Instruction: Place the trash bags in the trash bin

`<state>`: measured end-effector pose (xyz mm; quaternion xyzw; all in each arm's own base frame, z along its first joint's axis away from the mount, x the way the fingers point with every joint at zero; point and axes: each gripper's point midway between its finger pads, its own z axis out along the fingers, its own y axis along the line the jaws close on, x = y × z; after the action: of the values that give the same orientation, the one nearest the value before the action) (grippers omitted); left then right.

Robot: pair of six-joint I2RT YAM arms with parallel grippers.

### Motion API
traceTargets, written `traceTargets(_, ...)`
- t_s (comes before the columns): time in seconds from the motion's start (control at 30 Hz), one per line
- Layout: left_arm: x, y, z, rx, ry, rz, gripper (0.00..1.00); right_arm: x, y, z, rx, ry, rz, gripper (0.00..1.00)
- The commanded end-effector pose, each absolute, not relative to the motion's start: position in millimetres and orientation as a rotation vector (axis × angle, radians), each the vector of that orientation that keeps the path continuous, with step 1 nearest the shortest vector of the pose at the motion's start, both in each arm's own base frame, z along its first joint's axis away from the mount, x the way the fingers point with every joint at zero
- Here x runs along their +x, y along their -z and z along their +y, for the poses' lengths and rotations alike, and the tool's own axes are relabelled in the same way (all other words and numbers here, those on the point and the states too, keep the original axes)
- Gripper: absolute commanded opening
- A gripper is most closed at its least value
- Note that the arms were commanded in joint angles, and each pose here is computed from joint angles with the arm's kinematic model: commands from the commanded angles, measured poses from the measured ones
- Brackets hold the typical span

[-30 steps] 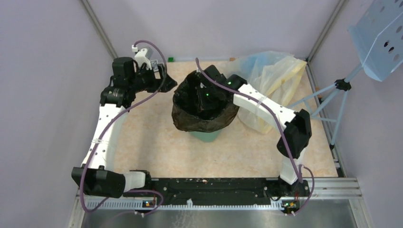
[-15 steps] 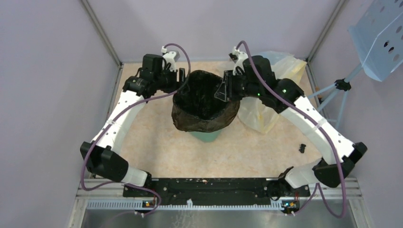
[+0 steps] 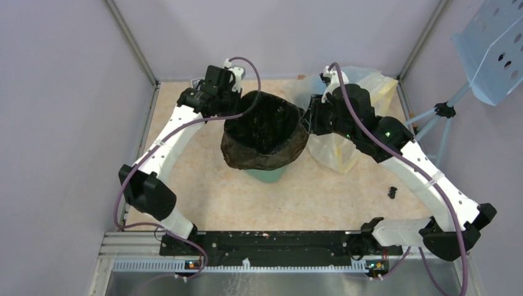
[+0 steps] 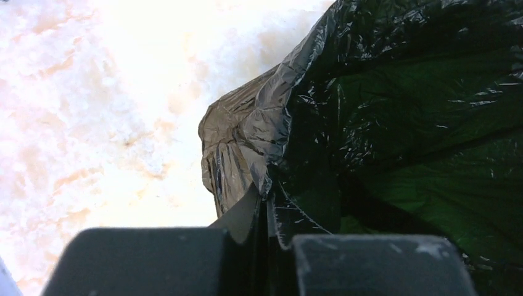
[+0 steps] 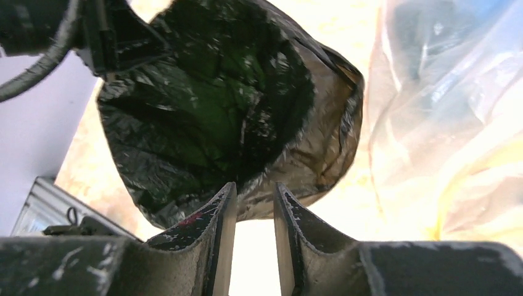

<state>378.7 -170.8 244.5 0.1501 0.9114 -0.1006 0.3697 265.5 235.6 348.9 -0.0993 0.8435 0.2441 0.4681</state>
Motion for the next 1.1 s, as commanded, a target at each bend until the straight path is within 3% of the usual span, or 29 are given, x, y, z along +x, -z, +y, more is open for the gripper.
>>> traceTargets(0.0, 407.2, -265.9, -150.8, 0.312, 0.09, 2.281, 0.0, 277.1, -363.0, 210.5, -0.144, -0.506, 1.969, 0.28)
traceTargets(0.13, 442.6, -265.4, -137.3, 0.254, 0.016, 2.261, 0.0, 276.7, -359.1, 200.6, -0.114, -0.481, 1.934, 0.28)
traceTargets(0.47, 528.7, -276.2, -134.4, 0.168, 0.136, 2.193, 0.02, 277.8, -323.9, 184.3, -0.021, -0.439, 1.911, 0.28)
traceTargets(0.53, 536.1, -281.9, -137.8, 0.163, 0.177, 2.167, 0.1, 276.3, -312.6, 182.2, -0.006, -0.437, 1.92, 0.28)
traceTargets(0.57, 537.9, -285.7, -139.2, 0.162, 0.191, 2.152, 0.19, 275.2, -306.2, 180.9, -0.003, -0.436, 1.923, 0.28)
traceTargets(0.63, 535.8, -293.4, -146.7, 0.178, 0.244, 2.131, 0.48, 271.8, -294.3, 179.1, -0.008, -0.44, 1.923, 0.28)
traceTargets(0.87, 497.1, -357.3, -148.2, 0.17, 0.337, 2.005, 0.97, 259.7, -281.1, 171.2, -0.134, -0.43, 1.848, 0.4)
traceTargets(0.97, 470.0, -379.1, -140.5, 0.158, 0.342, 1.948, 0.99, 254.8, -275.9, 168.8, -0.195, -0.426, 1.802, 0.52)
traceTargets(1.07, 439.0, -390.5, -131.1, 0.132, 0.348, 1.878, 0.99, 253.1, -272.4, 154.6, -0.136, -0.396, 1.77, 0.77)
